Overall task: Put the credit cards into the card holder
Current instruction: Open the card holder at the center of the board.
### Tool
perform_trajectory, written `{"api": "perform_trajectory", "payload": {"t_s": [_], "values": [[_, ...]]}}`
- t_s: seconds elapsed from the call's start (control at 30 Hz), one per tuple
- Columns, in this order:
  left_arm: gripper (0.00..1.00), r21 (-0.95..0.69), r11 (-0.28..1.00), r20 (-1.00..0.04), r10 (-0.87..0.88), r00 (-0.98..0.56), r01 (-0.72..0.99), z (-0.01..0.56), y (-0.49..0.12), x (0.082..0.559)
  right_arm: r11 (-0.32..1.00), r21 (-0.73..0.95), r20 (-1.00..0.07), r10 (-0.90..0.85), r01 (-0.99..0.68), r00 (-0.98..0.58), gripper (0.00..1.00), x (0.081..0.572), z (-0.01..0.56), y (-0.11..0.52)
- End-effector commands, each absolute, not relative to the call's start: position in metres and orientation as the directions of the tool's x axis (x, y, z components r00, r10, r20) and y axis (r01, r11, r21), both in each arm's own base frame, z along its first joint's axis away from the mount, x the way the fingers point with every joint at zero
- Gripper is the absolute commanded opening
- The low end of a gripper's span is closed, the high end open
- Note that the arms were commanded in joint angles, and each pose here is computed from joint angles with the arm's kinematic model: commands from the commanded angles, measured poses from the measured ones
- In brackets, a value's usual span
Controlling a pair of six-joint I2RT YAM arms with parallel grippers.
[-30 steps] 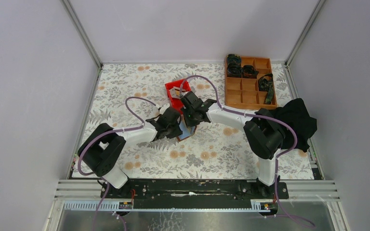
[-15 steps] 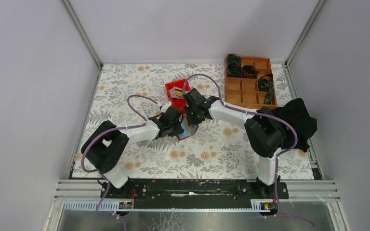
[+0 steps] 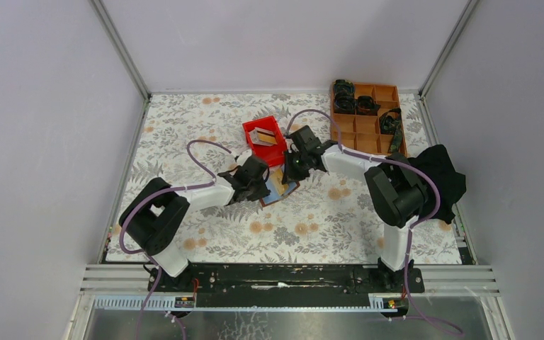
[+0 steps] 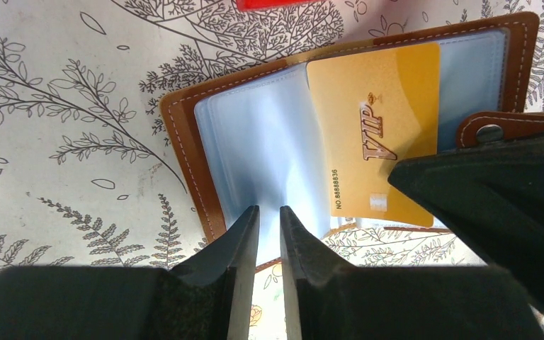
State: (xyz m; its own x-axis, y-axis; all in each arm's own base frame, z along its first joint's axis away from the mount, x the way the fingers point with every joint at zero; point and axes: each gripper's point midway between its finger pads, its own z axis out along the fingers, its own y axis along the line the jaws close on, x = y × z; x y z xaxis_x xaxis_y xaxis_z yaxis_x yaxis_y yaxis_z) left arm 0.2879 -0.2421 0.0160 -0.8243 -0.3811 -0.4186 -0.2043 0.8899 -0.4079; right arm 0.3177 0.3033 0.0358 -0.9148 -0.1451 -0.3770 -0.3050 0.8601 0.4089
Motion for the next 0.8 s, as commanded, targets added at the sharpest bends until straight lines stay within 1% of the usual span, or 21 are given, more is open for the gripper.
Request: {"api": "perform_trajectory", "payload": {"t_s": [0.0,0.2,0.77], "values": [[0.25,-0.167,0.948,-0.347,-0.314,-0.884,-0.271,-0.032,-0.19,0.246,0.861,0.446,-0.331,-0.095,-0.244,-0.939,0.0,0.316,0.023,0.286],[0.25,-0.144,0.951,-0.346,-0.308,-0.886,-0.274,-0.033,-0.184,0.241,0.847,0.49,-0.307,-0.057,-0.209,-0.95,0.0,0.316,0.016,0.284],[0.25,-0.085,0.956,-0.336,-0.292,-0.896,-0.28,-0.036,-0.17,0.23,0.841,0.519,-0.262,-0.013,-0.153,-0.965,0.0,0.313,0.002,0.274]]}}
